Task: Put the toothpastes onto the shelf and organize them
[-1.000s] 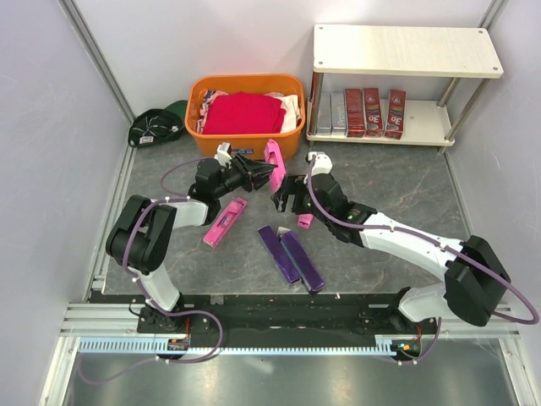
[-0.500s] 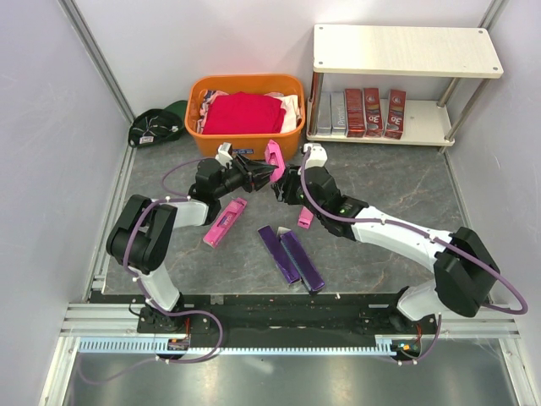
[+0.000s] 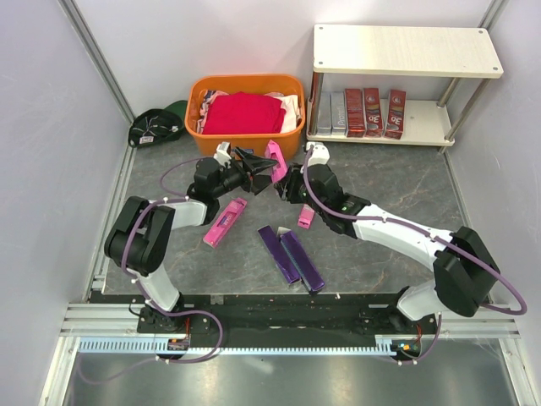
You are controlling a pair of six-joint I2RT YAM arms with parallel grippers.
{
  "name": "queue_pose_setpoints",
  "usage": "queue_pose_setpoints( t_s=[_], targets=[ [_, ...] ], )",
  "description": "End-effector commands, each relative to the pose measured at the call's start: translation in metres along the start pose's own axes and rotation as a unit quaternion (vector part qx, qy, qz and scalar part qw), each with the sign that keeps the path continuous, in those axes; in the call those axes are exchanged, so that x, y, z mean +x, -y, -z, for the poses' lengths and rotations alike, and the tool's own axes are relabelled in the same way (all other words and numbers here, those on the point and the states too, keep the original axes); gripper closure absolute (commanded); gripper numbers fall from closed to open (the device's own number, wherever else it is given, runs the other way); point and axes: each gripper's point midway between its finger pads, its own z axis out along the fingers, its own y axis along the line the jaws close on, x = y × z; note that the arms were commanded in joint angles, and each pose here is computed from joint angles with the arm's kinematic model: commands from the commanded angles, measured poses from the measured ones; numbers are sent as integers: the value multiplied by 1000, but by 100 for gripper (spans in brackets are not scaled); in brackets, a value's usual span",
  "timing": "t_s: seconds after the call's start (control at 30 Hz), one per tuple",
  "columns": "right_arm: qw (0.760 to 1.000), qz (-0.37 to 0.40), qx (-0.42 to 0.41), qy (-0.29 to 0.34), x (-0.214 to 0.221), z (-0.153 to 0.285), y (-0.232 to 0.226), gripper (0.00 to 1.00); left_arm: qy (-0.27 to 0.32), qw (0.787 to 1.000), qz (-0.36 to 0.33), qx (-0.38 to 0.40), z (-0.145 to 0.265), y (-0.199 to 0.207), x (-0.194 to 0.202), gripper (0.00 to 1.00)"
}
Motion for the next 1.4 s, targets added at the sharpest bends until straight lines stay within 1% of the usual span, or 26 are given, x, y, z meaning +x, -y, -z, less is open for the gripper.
queue_pose_setpoints(
  t_s=[0.0, 0.13, 0.17, 0.2, 0.23, 0.3, 0.37, 0.4, 0.43, 0.47, 0.5, 0.57, 0.6, 0.7, 0.83, 1.0, 1.13, 1.37],
  targets=[
    [998, -30, -34, 32, -35, 7, -15, 74, 2, 999, -47, 6, 8, 16, -1, 20],
    [997, -50, -41, 32, -43, 8, -8, 75, 8, 997, -82, -14, 12, 16, -3, 14],
    [997, -53, -44, 29, -43, 9, -8, 76, 10, 996, -87, -22, 13, 15, -3, 14],
    [997, -57, -45, 32, -48, 9, -5, 76, 15, 994, -108, -27, 13, 17, -6, 13],
    [996, -61, -49, 35, -52, 12, -6, 76, 14, 993, -107, -48, 15, 9, -6, 12],
    [995, -72, -57, 40, -62, 16, -4, 76, 24, 988, -143, -53, 16, 18, -11, 11],
    [994, -82, -62, 43, -69, 19, -2, 77, 18, 984, -159, -78, 19, 16, -10, 11],
    [993, -86, -64, 45, -74, 20, 2, 77, 21, 978, -190, -81, 18, 25, -15, 11],
    [993, -87, -67, 48, -79, 23, 1, 77, 22, 975, -202, -89, 18, 26, -17, 11],
    [992, -91, -71, 52, -86, 26, 0, 77, 17, 973, -201, -113, 21, 19, -17, 10],
    [991, -94, -78, 55, -93, 29, 1, 77, 27, 965, -234, -115, 22, 30, -22, 10],
    [990, -97, -84, 64, -106, 34, -1, 77, 33, 958, -248, -144, 28, 27, -27, 10],
    [989, -100, -83, 69, -113, 37, 2, 77, 48, 950, -271, -150, 31, 33, -33, 10],
    [987, -98, -98, 82, -134, 44, -6, 78, 65, 937, -295, -173, 39, 35, -40, 10],
    [983, -94, -117, 104, -162, 51, -18, 78, 74, 931, -312, -171, 43, 41, -42, 10],
    [980, -90, -130, 125, -190, 51, -25, 78, 69, 930, -309, -184, 47, 34, -39, 10],
    [974, -84, -143, 153, -223, 54, -35, 79, 68, 929, -311, -188, 48, 31, -40, 10],
    [966, -86, -140, 197, -274, 48, -31, 79, 69, 926, -317, -195, 51, 30, -40, 10]
  ],
)
